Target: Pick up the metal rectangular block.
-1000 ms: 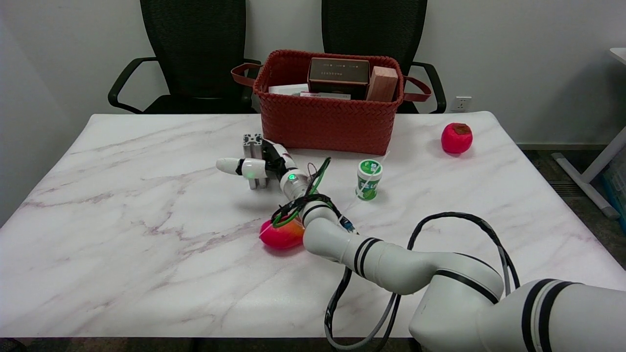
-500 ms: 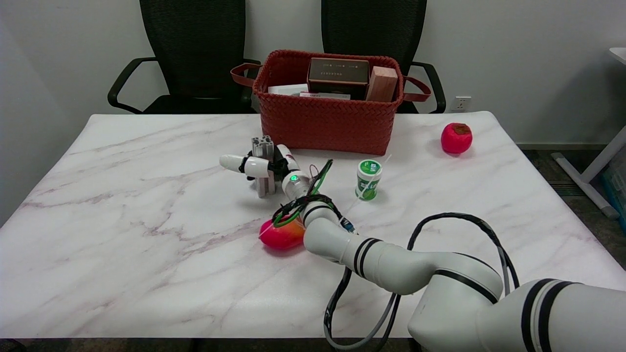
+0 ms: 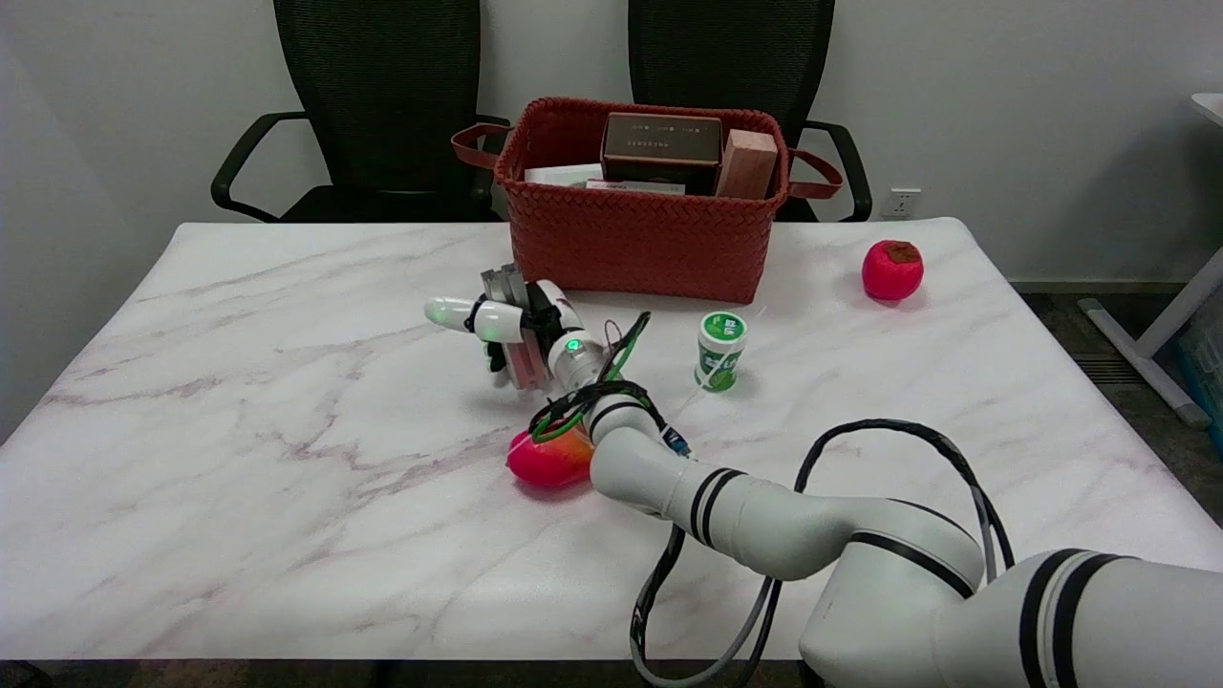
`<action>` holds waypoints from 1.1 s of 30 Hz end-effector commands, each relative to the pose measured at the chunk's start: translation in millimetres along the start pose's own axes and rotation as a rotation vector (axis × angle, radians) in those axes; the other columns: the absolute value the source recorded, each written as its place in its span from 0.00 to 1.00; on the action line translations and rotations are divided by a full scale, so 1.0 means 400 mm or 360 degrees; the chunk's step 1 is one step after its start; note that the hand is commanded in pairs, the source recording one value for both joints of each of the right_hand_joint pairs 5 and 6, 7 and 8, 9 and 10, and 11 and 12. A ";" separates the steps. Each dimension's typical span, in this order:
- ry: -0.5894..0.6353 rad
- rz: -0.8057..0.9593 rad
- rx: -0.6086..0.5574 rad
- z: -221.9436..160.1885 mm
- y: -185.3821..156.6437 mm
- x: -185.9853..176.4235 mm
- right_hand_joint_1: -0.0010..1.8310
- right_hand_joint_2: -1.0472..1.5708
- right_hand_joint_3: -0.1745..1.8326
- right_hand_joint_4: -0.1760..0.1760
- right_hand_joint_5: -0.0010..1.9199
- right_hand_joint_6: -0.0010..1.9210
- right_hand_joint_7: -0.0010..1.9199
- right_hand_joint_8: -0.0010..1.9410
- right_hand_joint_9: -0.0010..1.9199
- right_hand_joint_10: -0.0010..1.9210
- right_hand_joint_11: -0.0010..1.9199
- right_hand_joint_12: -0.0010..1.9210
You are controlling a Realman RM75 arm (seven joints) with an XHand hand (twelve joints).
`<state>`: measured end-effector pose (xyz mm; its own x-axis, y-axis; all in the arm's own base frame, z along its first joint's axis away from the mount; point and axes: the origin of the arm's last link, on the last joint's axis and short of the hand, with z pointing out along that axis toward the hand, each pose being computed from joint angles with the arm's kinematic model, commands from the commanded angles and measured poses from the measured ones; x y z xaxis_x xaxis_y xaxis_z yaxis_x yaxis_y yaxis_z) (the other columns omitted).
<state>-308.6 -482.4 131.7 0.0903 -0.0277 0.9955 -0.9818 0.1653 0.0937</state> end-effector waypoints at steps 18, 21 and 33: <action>0.0217 0.0056 0.0640 -0.024 -0.251 0.085 0.52 0.63 0.03 0.50 0.79 0.79 0.88 0.87 0.88 0.88 0.92 0.92; 0.0225 0.0036 0.0678 -0.023 -0.270 0.094 0.52 0.63 0.04 0.50 0.80 0.80 0.89 0.88 0.88 0.88 0.93 0.93; 0.0288 -0.0111 0.0836 0.007 -0.380 0.157 0.51 0.63 0.07 0.50 0.78 0.78 0.88 0.88 0.88 0.88 0.93 0.93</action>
<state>-205.0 -495.5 157.4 0.0789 0.1039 0.9915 -0.9690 -0.2257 0.1007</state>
